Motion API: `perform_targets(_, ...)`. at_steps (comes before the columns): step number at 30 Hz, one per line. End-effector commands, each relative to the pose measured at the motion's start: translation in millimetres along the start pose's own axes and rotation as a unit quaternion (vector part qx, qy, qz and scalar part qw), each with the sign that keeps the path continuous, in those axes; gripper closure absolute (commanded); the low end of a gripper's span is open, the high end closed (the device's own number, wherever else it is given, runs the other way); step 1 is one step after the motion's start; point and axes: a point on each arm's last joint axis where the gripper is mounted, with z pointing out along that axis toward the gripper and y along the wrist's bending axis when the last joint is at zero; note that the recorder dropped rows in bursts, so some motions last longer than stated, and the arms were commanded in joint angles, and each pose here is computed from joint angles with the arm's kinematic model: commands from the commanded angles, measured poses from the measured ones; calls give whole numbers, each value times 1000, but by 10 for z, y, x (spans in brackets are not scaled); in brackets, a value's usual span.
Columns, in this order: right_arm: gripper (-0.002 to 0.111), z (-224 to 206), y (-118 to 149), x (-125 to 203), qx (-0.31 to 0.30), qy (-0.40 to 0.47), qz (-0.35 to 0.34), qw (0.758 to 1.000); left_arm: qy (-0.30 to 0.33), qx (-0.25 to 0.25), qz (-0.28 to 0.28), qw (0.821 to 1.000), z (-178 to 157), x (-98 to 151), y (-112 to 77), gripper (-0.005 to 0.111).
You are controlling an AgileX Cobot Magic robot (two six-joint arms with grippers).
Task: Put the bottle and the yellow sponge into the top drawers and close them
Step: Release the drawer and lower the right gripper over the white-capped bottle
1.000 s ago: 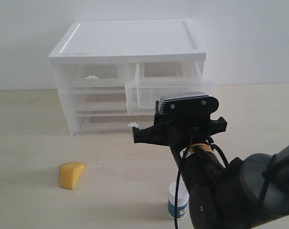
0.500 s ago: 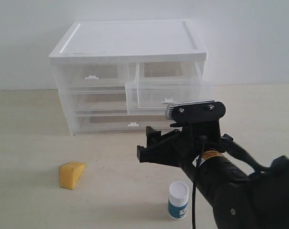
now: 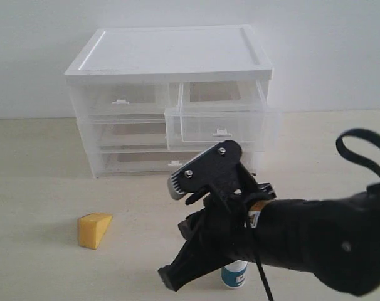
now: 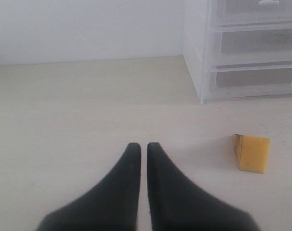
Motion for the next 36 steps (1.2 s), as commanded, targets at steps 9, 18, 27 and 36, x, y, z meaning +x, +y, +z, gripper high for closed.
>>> perform_targets(9, 106, -285, -76, -580, -141, 186, -54, 971, -6, 1, -3, 1000, 1, -2, -2, 102)
perform_targets(18, 98, -474, -529, -516, -117, 299, -68, 944, -6, 1, -3, 1000, 1, -2, -2, 102)
perform_targets(27, 34, -416, -519, -513, -129, 292, -76, 945, -6, 1, -3, 1000, 1, -2, -2, 102)
perform_targets(36, 34, -131, -557, -397, -129, 309, -74, 940, -6, 1, -3, 1000, 1, -2, -2, 102)
